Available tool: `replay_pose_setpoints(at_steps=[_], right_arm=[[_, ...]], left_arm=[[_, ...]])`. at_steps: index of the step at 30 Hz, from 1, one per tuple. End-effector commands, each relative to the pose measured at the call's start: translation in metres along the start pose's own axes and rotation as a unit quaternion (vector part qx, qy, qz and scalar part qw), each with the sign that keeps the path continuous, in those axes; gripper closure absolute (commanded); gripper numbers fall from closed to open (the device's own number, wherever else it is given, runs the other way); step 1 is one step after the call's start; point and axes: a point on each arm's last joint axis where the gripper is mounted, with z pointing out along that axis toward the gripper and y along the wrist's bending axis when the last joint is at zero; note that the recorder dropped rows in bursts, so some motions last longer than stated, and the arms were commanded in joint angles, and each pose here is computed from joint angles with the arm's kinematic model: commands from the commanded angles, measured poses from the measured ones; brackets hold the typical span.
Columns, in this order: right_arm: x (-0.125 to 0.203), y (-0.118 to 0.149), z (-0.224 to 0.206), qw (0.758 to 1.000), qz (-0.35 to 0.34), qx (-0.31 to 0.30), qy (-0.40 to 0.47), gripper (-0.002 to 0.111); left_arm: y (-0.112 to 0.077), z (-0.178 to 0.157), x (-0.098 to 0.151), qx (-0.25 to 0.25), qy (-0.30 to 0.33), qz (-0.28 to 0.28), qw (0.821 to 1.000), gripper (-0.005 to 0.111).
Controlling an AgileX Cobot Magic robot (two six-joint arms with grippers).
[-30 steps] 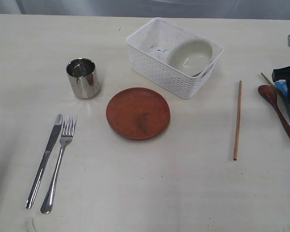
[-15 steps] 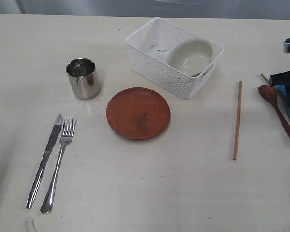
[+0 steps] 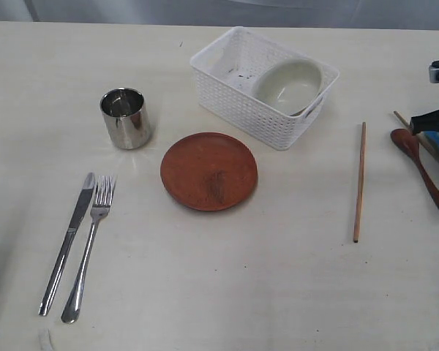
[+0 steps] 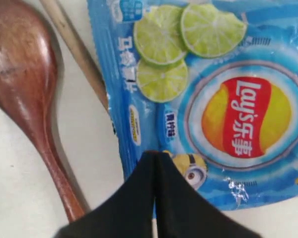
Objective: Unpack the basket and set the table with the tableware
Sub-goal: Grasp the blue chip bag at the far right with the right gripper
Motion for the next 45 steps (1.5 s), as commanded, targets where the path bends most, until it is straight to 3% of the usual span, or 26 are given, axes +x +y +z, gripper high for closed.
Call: replay_pose_setpoints(at_steps=[1,3,5,7,10,12,20,26,45], right_arm=[[0.001,-0.004,-0.012,1.0,-0.005,0.006,-0.019,0.109],[0.002,-0.005,-0.017,1.0,-0.009,0.002,-0.027,0.108],[0.002,-0.005,-0.022,0.999,-0.015,0.002,-0.035,0.099],[0.004,-0.004,-0.028,0.999,-0.023,0.004,-0.037,0.084],[0.006,0.002,-0.03,0.999,-0.031,0.007,-0.027,0.052],[0.006,0.008,-0.029,0.999,-0.032,0.012,-0.02,0.044],[0.004,0.03,-0.024,0.986,-0.084,0.142,0.002,0.049],[0.003,0.043,-0.009,0.985,-0.092,0.142,0.018,0.049],[-0.001,0.042,0.014,0.978,-0.089,0.186,0.031,0.049]], left_arm=[[0.0,0.0,0.0,0.003,-0.004,-0.002,1.0,0.107],[0.0,0.0,0.0,0.003,-0.004,-0.002,1.0,0.107],[0.0,0.0,0.0,0.003,-0.004,-0.002,1.0,0.107],[0.0,0.0,0.0,0.003,-0.004,-0.002,1.0,0.107],[0.0,0.0,0.0,0.003,-0.004,-0.002,1.0,0.107],[0.0,0.0,0.0,0.003,-0.004,-0.002,1.0,0.107],[0.0,0.0,0.0,0.003,-0.004,-0.002,1.0,0.107],[0.0,0.0,0.0,0.003,-0.004,-0.002,1.0,0.107],[0.0,0.0,0.0,0.003,-0.004,-0.002,1.0,0.107]])
